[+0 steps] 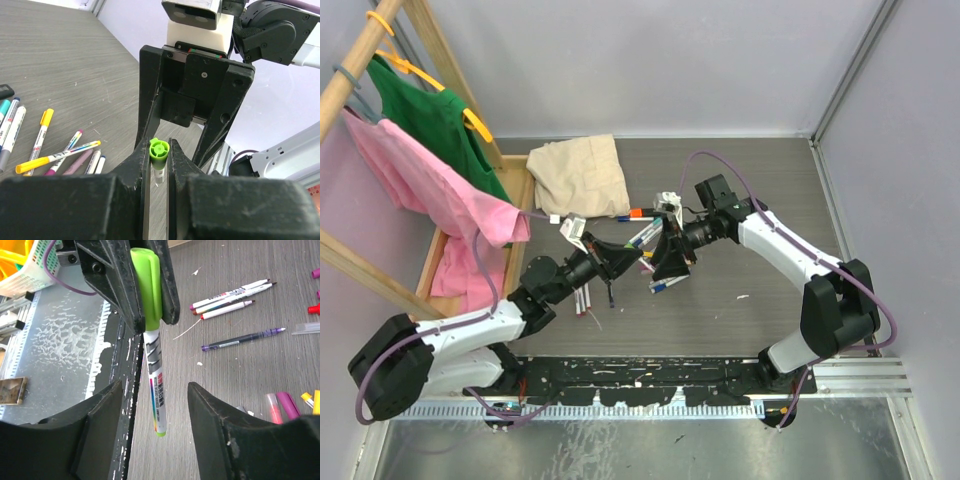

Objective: Open the pen caps
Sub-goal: Open the pen cap from the pen.

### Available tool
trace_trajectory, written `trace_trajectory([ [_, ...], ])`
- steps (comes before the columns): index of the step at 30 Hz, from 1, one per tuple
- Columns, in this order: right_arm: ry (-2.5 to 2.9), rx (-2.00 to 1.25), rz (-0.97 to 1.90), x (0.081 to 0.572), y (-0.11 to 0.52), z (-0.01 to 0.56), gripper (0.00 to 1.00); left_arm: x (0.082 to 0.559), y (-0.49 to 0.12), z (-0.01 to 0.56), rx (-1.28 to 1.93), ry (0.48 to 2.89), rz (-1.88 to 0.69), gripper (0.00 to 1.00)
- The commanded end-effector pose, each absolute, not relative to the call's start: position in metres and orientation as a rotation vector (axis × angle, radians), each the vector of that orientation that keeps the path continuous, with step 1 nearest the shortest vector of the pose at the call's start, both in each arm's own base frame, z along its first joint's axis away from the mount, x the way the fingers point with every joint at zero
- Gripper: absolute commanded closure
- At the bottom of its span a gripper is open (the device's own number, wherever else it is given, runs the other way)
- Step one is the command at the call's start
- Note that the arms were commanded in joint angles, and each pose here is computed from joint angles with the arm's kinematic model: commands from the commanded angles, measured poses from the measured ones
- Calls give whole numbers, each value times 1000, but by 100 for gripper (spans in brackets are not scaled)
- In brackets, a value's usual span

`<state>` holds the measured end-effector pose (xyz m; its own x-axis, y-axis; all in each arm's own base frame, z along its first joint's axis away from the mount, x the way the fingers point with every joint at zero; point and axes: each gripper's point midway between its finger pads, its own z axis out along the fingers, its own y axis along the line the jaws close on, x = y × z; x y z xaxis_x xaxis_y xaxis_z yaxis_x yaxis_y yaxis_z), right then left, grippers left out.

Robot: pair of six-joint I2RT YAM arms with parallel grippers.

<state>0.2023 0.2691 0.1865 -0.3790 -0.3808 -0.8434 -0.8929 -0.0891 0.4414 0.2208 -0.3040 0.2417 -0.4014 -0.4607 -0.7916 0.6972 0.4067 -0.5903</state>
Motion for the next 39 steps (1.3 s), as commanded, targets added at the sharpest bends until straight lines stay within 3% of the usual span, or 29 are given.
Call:
trace_trajectory([
  [1, 1644, -1409, 1536, 193, 277, 198, 42, 216, -309, 270, 284, 1399, -1337, 100],
  [9, 1665, -1405, 1565, 190, 283, 198, 72, 220, -309, 270, 269, 1402, -1341, 100],
  [14, 1681, -1406, 1578, 189, 286, 195, 98, 223, -306, 272, 261, 1389, -1332, 100],
  [20, 1728, -1402, 1578, 190, 288, 187, 99, 239, -285, 282, 205, 1347, -1282, 100],
  [33, 1810, -1459, 1525, 192, 289, 168, 99, 278, -202, 361, 52, 1179, -1116, 100],
  [39, 1870, -1444, 1350, 210, 284, 166, 99, 277, -208, 331, 56, 1306, -1137, 100],
])
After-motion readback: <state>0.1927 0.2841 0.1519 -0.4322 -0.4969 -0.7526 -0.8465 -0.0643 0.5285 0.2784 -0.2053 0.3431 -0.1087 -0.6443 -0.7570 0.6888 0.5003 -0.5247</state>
